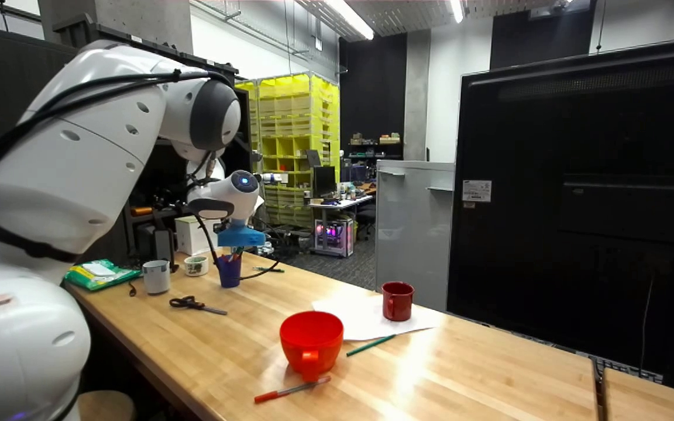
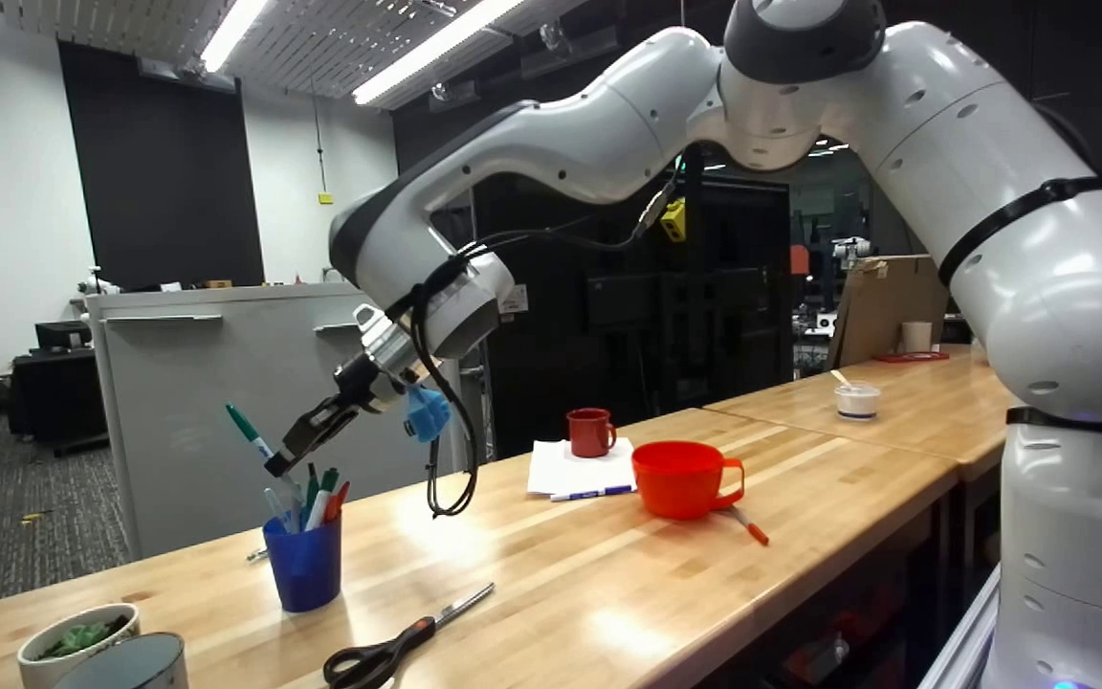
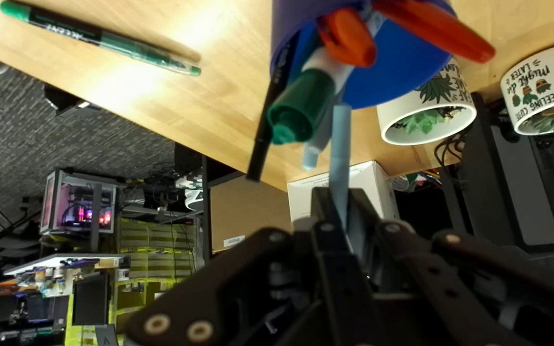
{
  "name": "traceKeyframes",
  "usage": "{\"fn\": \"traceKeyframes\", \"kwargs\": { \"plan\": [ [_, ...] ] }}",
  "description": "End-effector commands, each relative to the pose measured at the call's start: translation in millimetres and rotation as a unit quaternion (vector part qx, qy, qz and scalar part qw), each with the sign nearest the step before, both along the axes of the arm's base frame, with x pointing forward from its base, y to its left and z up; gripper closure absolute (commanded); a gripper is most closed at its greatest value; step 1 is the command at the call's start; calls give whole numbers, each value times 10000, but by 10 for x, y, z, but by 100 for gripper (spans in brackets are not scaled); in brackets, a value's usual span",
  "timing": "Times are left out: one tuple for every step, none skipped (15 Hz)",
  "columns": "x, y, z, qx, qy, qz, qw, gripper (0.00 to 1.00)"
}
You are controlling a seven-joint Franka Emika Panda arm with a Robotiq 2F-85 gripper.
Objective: Put the pen inside cup
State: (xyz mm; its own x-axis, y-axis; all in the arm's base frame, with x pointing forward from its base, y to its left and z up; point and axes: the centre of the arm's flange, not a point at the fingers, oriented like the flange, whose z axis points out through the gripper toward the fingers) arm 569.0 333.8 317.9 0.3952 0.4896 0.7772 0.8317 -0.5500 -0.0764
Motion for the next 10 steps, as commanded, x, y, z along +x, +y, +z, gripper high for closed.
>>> {"fn": "traceKeyframes", "kwargs": {
  "plan": [
    [-89, -3, -121, 120, -365, 136, 9992, 97],
    [-91, 13, -119, 137, -395, 165, 9990, 97],
    [-89, 15, -127, 170, -425, 186, 9988, 97],
    [-87, 13, -129, 149, -455, 191, 9987, 97],
    [-82, 17, -118, 179, -484, 220, 9984, 97],
    [18, 48, -22, 81, -343, 243, 9991, 89],
    [22, 47, -26, 92, -366, 262, 9989, 89],
    [30, 45, -27, 97, -382, 271, 9989, 89],
    [37, 44, -25, 103, -388, 270, 9988, 89],
    [40, 44, -24, 108, -391, 270, 9988, 89]
  ]
}}
